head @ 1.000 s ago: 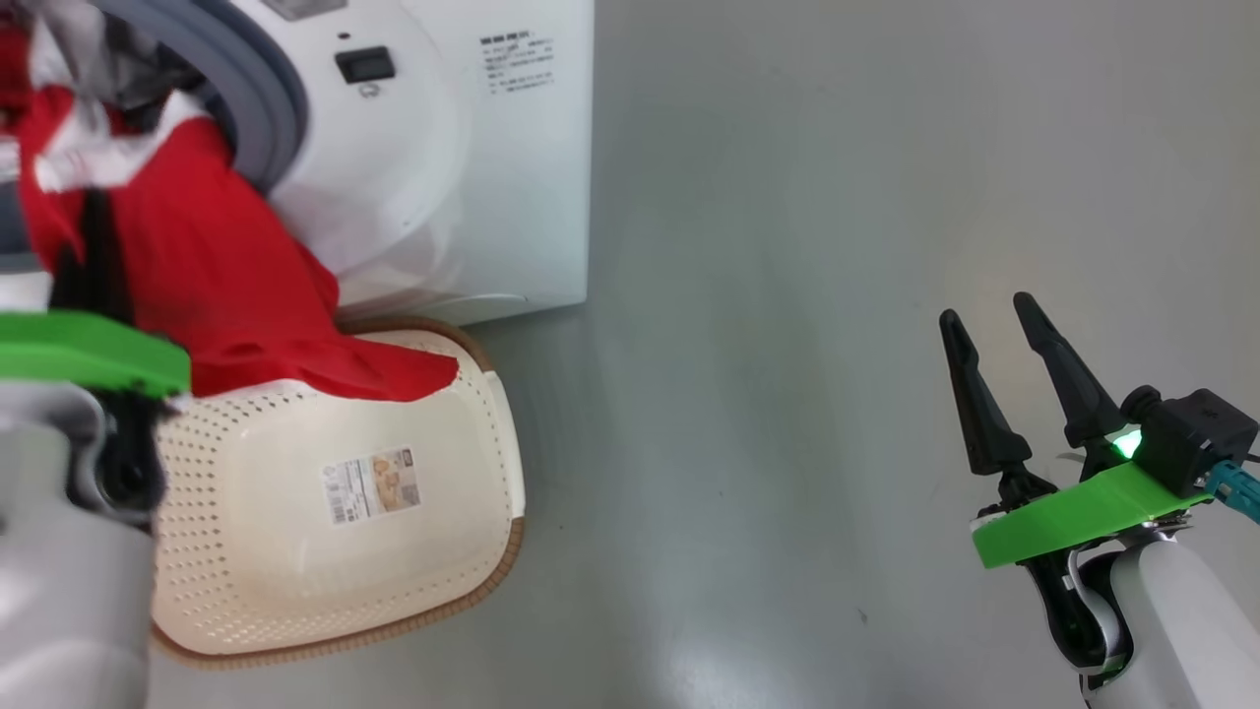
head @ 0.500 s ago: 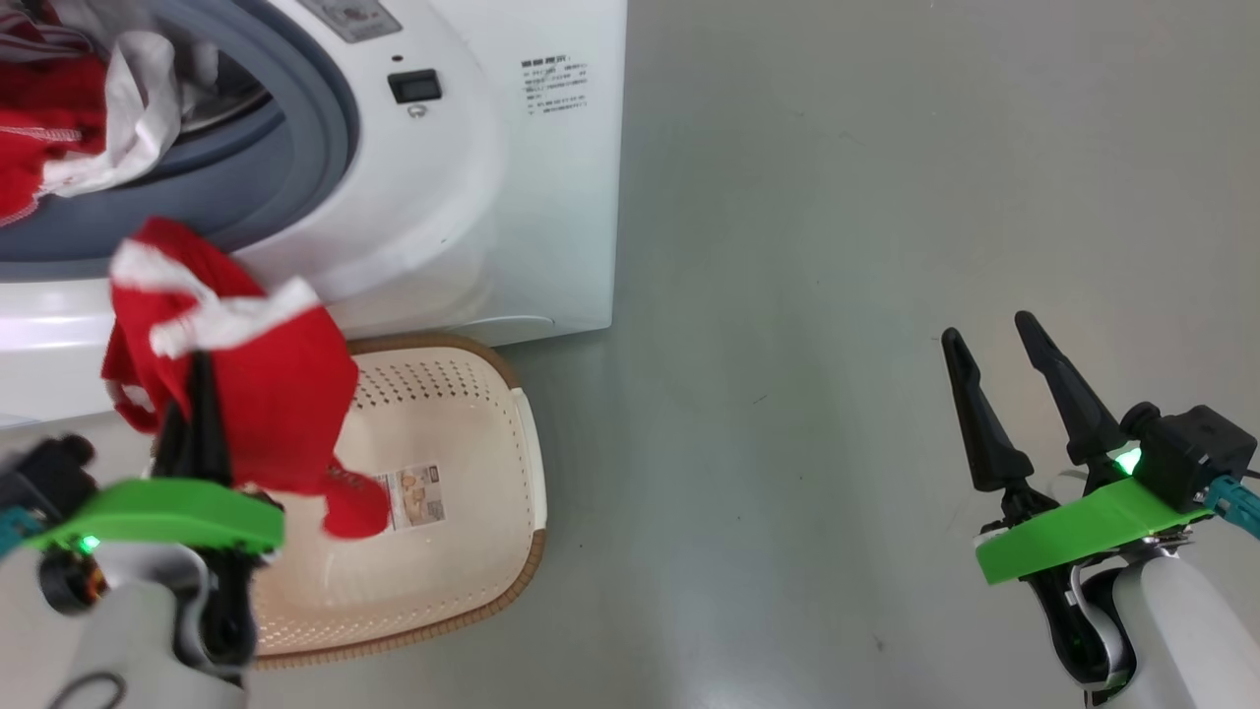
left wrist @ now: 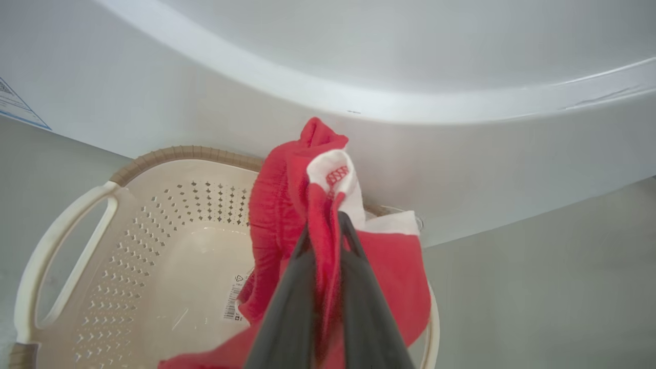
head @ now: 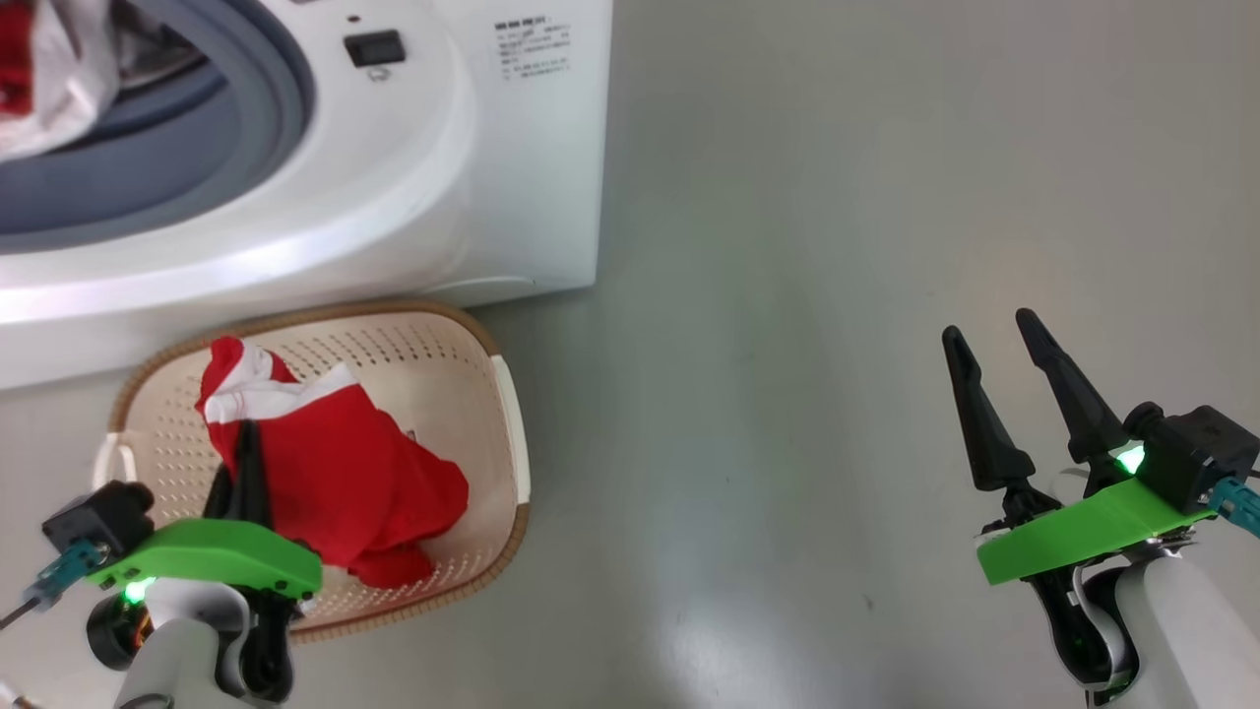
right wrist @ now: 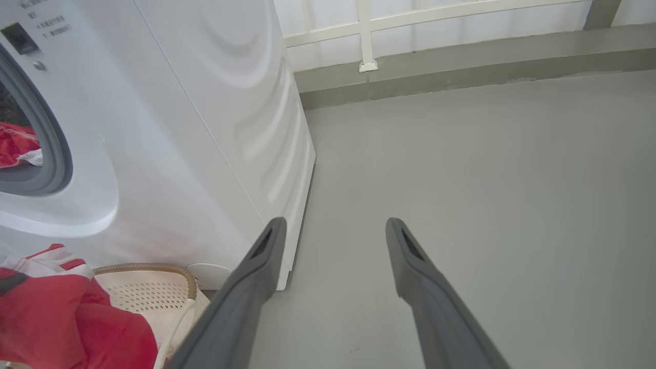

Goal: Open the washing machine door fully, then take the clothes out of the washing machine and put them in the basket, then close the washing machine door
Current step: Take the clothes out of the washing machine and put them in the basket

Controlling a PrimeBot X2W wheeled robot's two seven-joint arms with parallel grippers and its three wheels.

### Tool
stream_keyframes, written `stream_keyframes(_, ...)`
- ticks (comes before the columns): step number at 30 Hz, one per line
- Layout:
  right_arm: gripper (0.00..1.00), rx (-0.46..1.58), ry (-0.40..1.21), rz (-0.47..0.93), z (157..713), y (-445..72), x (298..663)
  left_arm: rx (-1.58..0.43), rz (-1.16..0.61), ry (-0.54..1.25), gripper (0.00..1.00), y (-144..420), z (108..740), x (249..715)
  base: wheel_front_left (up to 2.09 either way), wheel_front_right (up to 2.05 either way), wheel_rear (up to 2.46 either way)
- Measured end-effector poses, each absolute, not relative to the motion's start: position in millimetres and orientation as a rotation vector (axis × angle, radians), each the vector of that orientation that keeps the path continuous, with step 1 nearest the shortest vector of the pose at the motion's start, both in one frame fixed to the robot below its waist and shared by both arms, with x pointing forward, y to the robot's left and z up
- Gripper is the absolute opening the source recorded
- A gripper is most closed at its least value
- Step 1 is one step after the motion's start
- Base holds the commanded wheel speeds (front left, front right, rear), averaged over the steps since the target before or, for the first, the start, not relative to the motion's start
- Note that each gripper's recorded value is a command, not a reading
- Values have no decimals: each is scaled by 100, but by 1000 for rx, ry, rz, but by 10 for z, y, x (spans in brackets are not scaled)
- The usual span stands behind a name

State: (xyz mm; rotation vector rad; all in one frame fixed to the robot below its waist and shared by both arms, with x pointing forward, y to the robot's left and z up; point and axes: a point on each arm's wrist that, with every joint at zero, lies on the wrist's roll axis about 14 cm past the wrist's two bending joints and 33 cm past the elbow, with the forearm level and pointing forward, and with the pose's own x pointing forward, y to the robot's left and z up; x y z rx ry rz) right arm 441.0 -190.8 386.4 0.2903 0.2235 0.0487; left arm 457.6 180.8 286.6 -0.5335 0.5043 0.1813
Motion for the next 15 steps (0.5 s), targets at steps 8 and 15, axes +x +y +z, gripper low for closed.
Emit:
stream_keyframes(8, 100, 284, 247, 37, 3691, -1953, 4519, -505, 161, 610, 0, 1675, 2492, 4656, 0, 0, 0)
stream_keyframes(15, 100, 279, 276, 25, 3535, -1989, 4557, -502, 173, 688, 13, 1626, 2214, 4654, 0, 0, 0)
